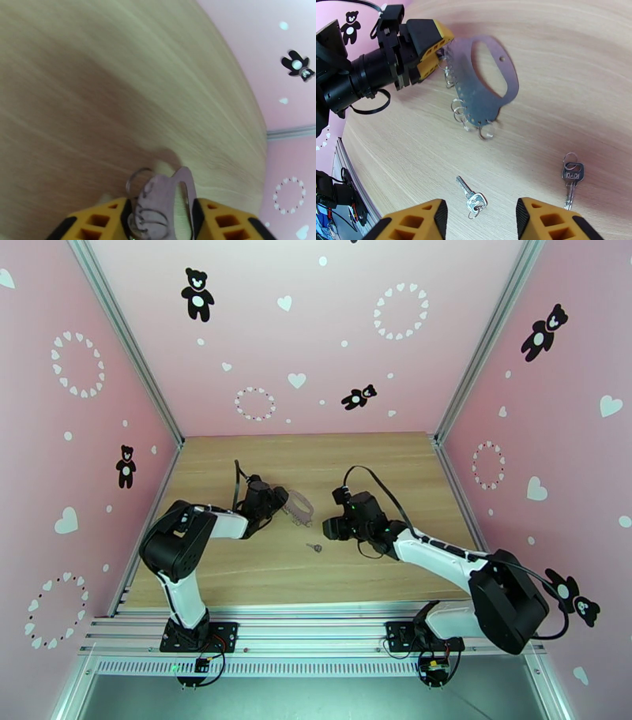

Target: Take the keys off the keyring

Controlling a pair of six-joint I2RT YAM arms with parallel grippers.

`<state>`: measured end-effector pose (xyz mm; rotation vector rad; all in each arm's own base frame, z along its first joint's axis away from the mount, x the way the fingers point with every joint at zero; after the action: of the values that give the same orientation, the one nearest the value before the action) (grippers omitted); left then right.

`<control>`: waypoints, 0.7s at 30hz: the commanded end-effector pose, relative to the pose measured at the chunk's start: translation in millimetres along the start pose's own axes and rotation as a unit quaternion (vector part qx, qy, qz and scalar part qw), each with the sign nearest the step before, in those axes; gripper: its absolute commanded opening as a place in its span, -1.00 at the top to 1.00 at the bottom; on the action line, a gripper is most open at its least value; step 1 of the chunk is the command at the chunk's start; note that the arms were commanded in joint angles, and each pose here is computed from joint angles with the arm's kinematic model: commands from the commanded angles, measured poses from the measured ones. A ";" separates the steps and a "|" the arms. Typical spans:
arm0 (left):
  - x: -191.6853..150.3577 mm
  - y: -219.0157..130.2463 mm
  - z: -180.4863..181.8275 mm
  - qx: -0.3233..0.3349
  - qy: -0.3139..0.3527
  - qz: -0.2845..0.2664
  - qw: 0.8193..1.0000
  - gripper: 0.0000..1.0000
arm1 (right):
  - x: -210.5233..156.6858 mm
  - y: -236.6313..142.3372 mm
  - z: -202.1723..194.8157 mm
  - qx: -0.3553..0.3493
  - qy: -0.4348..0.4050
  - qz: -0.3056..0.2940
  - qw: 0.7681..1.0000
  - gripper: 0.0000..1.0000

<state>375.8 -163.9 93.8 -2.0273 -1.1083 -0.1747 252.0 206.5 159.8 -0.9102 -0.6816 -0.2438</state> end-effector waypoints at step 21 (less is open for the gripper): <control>129.9 -147.3 70.5 0.286 0.249 -0.262 0.888 -0.97 | 56.9 -127.3 -191.5 -0.434 0.038 -0.192 0.879 -0.98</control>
<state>339.3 -4.6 211.7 -1.0918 -1.1853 -0.4681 314.9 6.4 223.2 -1.4753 -0.6912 -0.9123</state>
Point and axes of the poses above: each hand's point on the last joint's axis, 136 mm out from that joint toward the fingers, its own y axis out along the fingers, its own z axis along the line the jaws close on, x = y × z, the point moved 7 cm from there along -y, back along the fingers, and after that the axes turned 1 degree about y, right-handed, at the moved point
